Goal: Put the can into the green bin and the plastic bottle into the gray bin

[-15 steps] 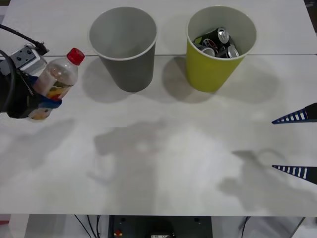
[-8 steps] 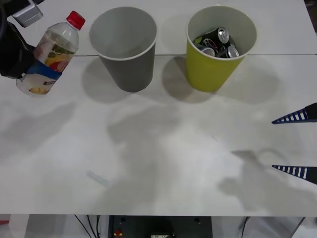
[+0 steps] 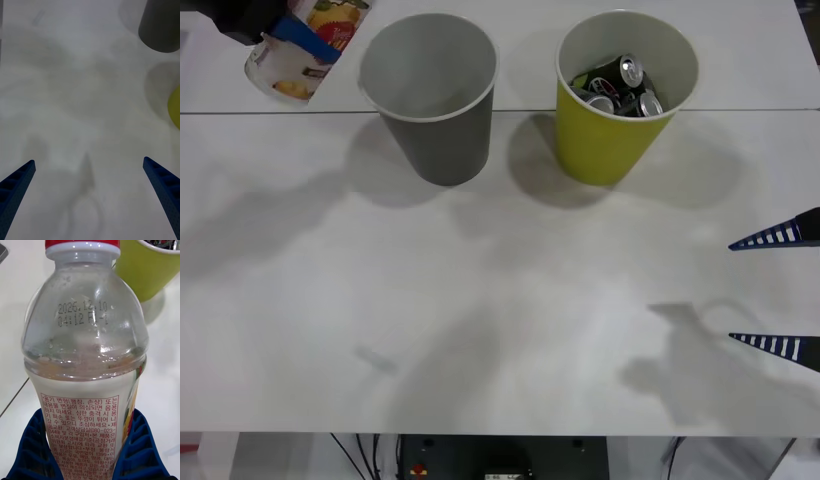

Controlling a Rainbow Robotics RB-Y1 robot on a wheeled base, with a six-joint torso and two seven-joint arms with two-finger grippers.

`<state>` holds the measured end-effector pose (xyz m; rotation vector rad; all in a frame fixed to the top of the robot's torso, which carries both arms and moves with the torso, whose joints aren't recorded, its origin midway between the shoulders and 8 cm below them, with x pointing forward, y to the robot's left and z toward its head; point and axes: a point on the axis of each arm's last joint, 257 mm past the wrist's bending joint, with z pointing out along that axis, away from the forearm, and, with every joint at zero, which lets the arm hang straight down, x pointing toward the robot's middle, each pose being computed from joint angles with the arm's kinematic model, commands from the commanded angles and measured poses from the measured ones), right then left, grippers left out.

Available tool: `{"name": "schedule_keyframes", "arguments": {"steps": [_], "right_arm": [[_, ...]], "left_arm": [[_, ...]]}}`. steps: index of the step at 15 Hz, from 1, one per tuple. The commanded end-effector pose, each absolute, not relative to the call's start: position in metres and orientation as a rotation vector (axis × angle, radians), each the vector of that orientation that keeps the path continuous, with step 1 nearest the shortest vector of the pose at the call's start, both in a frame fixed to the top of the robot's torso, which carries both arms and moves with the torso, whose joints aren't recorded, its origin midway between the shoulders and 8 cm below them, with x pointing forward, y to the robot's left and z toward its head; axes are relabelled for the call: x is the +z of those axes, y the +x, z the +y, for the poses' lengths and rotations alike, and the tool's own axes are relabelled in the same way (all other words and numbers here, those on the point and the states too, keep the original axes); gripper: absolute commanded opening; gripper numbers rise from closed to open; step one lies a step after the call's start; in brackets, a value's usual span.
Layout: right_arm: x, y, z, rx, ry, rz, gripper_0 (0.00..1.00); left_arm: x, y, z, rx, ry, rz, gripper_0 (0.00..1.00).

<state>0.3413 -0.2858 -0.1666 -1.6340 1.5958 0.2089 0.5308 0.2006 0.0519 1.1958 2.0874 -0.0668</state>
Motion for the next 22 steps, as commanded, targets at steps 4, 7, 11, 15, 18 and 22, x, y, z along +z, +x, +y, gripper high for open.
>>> {"name": "schedule_keyframes", "arguments": {"steps": [4, 7, 11, 15, 18, 22], "right_arm": [[-0.167, 0.341, -0.286, 0.209, -1.634, 1.596, 1.00], [-0.167, 0.341, -0.286, 0.209, -1.634, 1.596, 1.00], [-0.167, 0.341, -0.286, 0.209, -1.634, 1.596, 1.00], [-0.167, 0.341, -0.286, 0.209, -1.634, 1.596, 1.00], [-0.167, 0.341, -0.286, 0.209, -1.634, 1.596, 1.00], [-0.167, 0.341, -0.286, 0.209, -1.634, 1.596, 1.00]], "left_arm": [[0.065, 0.566, 0.150, -0.073, 1.216, 2.096, 0.00], [0.065, 0.586, 0.125, -0.062, 1.191, 2.092, 0.00], [0.054, 0.606, 0.092, -0.061, 1.167, 2.098, 0.00], [0.051, 0.609, 0.086, -0.052, 1.168, 2.095, 0.11], [0.051, 0.610, 0.086, -0.050, 1.166, 2.092, 1.00], [0.053, 0.606, 0.090, -0.093, 1.156, 2.099, 1.00]]}}
